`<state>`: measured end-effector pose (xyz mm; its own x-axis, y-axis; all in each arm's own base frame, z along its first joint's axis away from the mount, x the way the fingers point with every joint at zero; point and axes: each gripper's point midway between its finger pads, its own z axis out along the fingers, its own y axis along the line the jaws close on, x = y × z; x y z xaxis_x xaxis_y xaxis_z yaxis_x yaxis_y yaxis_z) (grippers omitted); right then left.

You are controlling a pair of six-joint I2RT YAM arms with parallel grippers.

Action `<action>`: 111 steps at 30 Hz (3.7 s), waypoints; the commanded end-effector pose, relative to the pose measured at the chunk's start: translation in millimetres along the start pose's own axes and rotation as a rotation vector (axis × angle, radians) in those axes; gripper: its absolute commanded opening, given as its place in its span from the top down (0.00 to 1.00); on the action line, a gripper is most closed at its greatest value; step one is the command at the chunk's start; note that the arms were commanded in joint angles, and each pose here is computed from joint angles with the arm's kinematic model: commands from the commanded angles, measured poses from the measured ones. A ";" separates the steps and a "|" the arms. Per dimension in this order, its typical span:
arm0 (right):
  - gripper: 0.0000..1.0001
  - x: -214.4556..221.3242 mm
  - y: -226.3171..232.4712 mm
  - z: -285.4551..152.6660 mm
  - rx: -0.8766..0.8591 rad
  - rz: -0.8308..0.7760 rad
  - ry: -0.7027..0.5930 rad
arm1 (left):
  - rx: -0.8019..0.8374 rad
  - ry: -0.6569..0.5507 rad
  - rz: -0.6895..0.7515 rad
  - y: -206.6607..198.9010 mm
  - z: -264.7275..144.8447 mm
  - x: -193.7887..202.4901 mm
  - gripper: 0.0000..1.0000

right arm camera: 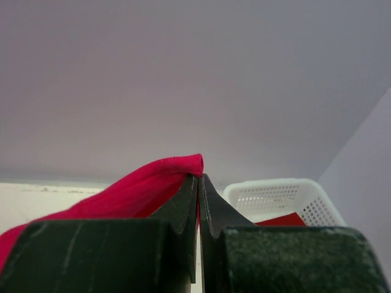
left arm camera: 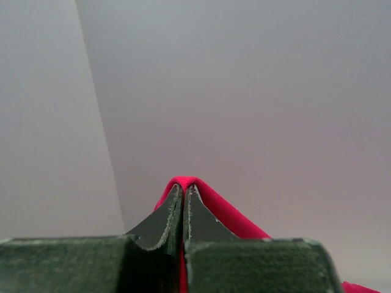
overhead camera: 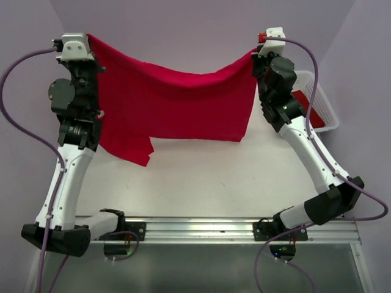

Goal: Fold and stack the t-shirts
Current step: Flatten the tshirt out

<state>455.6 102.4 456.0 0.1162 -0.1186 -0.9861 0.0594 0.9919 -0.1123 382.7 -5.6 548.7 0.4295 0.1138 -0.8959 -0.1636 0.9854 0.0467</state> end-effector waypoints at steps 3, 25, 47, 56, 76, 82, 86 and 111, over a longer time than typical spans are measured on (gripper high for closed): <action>1.00 -92.0 6.3 -60.8 -0.026 -0.013 -0.253 | 0.069 -0.309 -0.023 16.2 -59.1 -134.4 1.00; 1.00 -236.6 53.4 -237.4 -0.155 -0.113 -0.688 | 0.205 -0.749 0.052 38.2 -200.2 -303.0 1.00; 1.00 -45.9 -6.7 47.7 -0.035 -0.029 -0.102 | 0.126 -0.346 0.051 11.5 -14.0 -124.3 1.00; 1.00 -48.8 -75.6 38.3 0.059 0.000 -0.171 | 0.108 -0.302 0.075 7.3 6.9 -85.8 1.00; 1.00 -246.4 -110.4 -264.1 -0.105 0.046 -0.857 | 0.332 -0.885 0.083 11.8 -251.2 -325.4 1.00; 1.00 -206.1 -100.3 -192.0 0.020 -0.001 -0.664 | 0.225 -0.793 0.023 29.5 -197.1 -276.8 1.00; 1.00 -168.5 -80.2 -120.6 0.106 -0.044 -0.510 | 0.126 -0.725 -0.023 45.3 -137.9 -223.4 1.00; 1.00 254.9 11.0 104.7 0.037 -0.033 0.313 | 0.060 0.482 -0.101 -3.6 17.9 366.5 1.00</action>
<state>573.4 76.3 98.6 -0.4602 -0.2067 -0.8634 0.0187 0.9700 -0.2422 545.6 23.3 153.5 -0.2313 -0.0242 -0.9726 -0.0531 0.9985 -0.0122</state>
